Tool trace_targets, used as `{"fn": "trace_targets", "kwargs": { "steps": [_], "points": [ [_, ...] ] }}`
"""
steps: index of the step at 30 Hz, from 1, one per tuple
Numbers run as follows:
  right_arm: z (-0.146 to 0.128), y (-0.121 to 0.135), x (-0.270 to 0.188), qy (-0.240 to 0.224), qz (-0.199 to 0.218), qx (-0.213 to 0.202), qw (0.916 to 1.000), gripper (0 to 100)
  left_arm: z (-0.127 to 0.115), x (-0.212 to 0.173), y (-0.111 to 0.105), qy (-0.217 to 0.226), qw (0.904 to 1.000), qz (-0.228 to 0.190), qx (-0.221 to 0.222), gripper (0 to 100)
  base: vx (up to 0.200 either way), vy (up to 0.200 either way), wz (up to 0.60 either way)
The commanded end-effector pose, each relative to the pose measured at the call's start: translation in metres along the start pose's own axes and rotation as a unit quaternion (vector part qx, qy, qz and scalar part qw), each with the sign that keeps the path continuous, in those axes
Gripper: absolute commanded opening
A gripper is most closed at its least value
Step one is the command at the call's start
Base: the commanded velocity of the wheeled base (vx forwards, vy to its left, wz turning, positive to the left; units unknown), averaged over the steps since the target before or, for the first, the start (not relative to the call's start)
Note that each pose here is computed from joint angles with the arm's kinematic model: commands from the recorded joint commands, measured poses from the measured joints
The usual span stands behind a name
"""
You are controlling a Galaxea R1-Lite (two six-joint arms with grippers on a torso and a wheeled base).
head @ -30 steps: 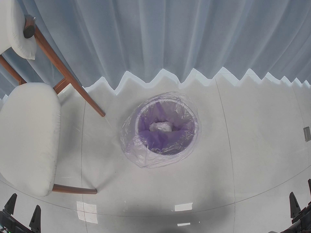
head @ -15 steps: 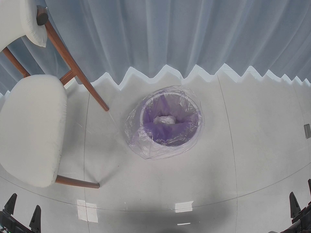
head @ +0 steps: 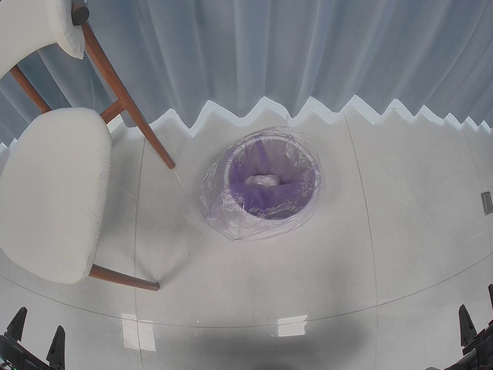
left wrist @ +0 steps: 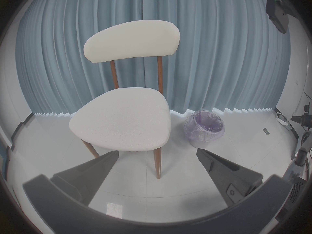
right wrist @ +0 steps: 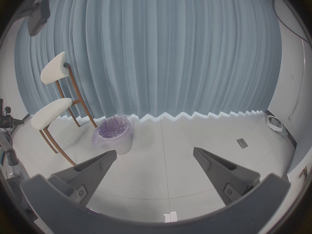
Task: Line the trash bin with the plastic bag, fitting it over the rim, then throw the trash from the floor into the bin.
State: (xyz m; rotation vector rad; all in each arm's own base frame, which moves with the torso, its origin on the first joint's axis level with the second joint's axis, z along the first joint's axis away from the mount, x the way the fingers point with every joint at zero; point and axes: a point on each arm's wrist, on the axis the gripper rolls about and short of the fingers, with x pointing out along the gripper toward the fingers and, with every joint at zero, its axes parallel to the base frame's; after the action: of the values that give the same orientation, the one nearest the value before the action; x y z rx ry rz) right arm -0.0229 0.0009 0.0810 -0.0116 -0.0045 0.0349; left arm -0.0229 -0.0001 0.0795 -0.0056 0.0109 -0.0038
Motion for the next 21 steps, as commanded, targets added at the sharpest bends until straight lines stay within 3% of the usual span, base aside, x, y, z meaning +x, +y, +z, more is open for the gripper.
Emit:
{"fn": "trace_targets", "kwargs": {
  "steps": [1, 7, 21],
  "points": [
    [-0.0052, 0.0, 0.0, 0.001, 0.001, 0.0, 1.0, 100, -0.0048, 0.0002, 0.0, 0.001, 1.0, 0.0, 0.0, 100, 0.0, 0.2, 0.0],
    [-0.0052, 0.0001, 0.0001, 0.001, 0.0, 0.0, 1.0, 100, -0.0048, 0.0002, 0.0, 0.001, 1.0, 0.0, 0.002, 100, 0.0, 0.2, 0.0],
    [-0.0052, 0.0001, 0.0001, 0.001, 0.0, 0.0, 1.0, 100, -0.0048, 0.0002, 0.0, 0.001, 1.0, 0.0, 0.001, 100, 0.0, 0.0, 0.0]
  ]
}}
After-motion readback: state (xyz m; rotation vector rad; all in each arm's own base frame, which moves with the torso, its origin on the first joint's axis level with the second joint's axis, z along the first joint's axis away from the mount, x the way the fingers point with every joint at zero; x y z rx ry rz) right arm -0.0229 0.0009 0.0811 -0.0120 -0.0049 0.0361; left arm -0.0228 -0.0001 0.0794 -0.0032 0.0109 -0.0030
